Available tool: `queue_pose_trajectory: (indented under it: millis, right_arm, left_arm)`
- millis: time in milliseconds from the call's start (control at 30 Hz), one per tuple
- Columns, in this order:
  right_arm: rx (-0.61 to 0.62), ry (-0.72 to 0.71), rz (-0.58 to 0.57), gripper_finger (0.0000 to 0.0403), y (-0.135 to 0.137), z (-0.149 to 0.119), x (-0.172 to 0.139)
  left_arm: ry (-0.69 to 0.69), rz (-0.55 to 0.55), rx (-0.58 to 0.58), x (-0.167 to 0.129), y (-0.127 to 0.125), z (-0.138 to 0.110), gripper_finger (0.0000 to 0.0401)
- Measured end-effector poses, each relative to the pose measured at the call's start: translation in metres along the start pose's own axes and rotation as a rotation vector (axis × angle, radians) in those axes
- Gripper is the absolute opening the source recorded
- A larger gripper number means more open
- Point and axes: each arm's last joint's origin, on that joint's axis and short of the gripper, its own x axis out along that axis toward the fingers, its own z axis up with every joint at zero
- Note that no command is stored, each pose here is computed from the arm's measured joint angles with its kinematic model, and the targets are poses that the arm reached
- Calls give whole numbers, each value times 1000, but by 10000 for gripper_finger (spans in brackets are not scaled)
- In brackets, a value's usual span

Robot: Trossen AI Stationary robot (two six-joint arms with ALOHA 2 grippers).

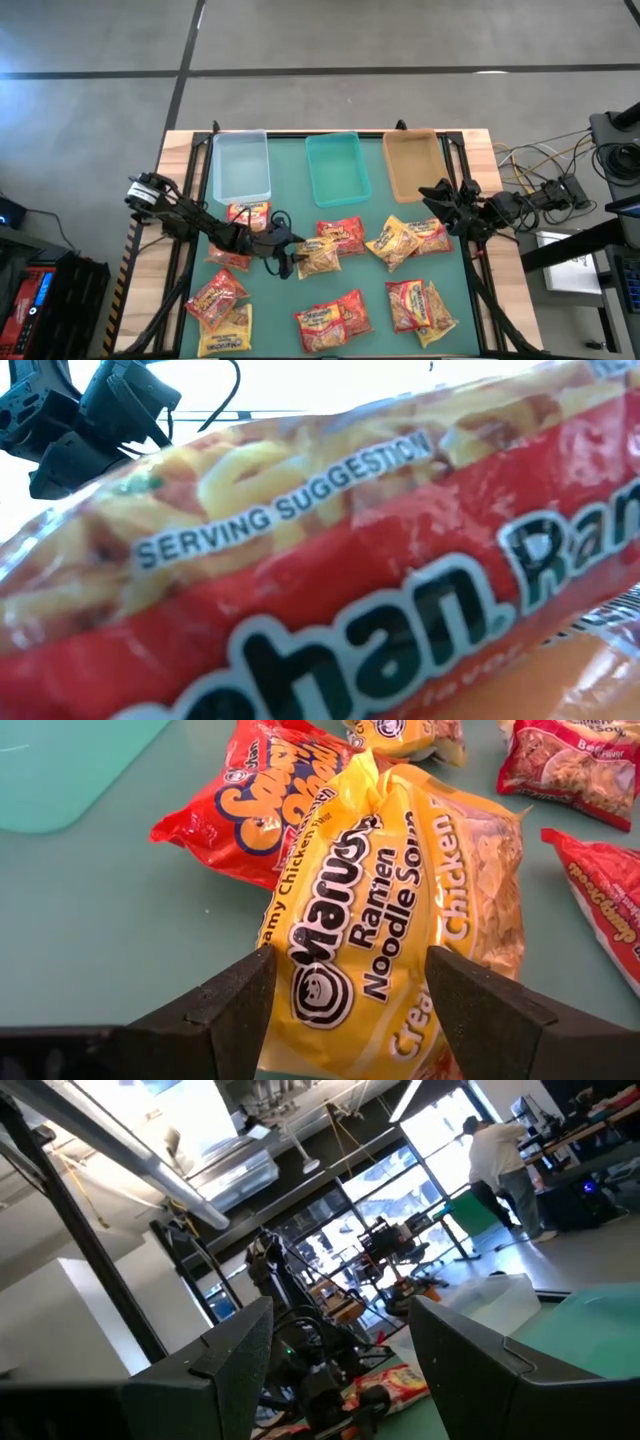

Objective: Sort Maruchan noodles
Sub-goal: Put the yellow noodle pack into the transparent bin

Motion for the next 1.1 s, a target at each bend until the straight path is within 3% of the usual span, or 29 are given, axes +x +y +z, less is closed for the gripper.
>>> queue_pose_trajectory:
  millis: [400, 567, 867, 1100]
  right_arm:
    - [86, -70, -23, 224, 2, 6, 2]
    - [40, -85, -9, 224, 11, 18, 7]
    - [-3, -8, -31, 224, 30, 28, 31]
    - [30, 163, -142, 224, 44, 4, 70]
  left_arm:
    - [-2, 2, 9, 0, 0, 0, 240]
    - [-3, 2, 12, 0, 0, 0, 240]
    - [-4, 2, 12, 0, 0, 0, 240]
    - [-4, 2, 8, 0, 0, 0, 240]
